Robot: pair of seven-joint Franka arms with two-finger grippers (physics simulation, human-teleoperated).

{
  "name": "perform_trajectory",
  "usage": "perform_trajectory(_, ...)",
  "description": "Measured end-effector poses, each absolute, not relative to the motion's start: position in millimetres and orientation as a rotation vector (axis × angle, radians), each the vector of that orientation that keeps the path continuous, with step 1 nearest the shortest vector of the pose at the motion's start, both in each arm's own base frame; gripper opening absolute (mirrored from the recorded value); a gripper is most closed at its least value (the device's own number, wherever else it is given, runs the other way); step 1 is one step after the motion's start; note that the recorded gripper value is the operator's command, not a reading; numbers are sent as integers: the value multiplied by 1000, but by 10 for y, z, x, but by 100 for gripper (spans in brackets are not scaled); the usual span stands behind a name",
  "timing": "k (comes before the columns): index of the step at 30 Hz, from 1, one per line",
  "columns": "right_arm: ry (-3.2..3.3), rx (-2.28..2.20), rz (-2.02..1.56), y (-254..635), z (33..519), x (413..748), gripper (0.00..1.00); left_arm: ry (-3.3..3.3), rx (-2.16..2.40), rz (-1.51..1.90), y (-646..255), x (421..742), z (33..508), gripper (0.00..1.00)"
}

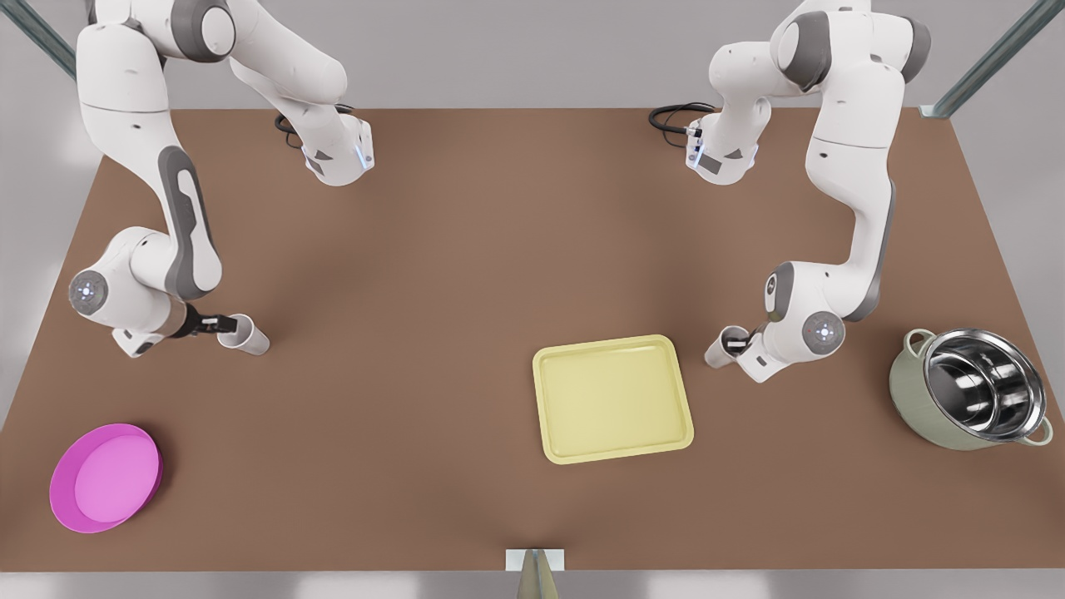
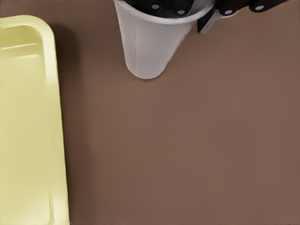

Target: Use both arms to respectively pick up the white IKEA cups from the middle-left and middle-right positions, then place the white IKEA cups onto the middle-middle tray, ensuring that the cups remain upright and do not tip over

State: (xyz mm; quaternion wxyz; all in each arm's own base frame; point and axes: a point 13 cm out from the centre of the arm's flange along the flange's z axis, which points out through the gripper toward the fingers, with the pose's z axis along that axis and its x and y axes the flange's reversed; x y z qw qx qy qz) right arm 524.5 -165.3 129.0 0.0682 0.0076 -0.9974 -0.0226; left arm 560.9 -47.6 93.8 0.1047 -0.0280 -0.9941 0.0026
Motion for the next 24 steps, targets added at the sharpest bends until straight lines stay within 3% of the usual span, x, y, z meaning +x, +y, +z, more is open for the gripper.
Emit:
perform_trajectory(3, -2992, 33, -83, -1664, 1135, 5197, 100, -2937, -81, 12, -492, 5627, 966, 21)
perform_trajectory(8, -2987, 57, -93, -1674, 1015, 5179, 100, -2983, -87, 14, -539, 5761, 1212, 21)
perform_trajectory(12, -2990, 53, -128, -1682, 946, 5169, 57, -3065, -163, 81, -1227, 6305, 1656, 21)
perform_trajectory(16, -2996, 85, -144, -1631, 927, 5196, 35, -3084, -135, 145, -1744, 6492, 1827, 21)
perform_trajectory(17, -2997, 96, -145, -1608, 931, 5208, 25, -3078, -115, 160, -1837, 6508, 1787, 21)
perform_trajectory(21, -3015, 163, -144, -1461, 1039, 5319, 21, -3039, -39, 215, -2207, 6426, 1481, 21)
perform_trajectory(24, -3064, 295, -138, -988, 1406, 5699, 21, -3024, 30, 234, -2327, 6392, 1291, 21)
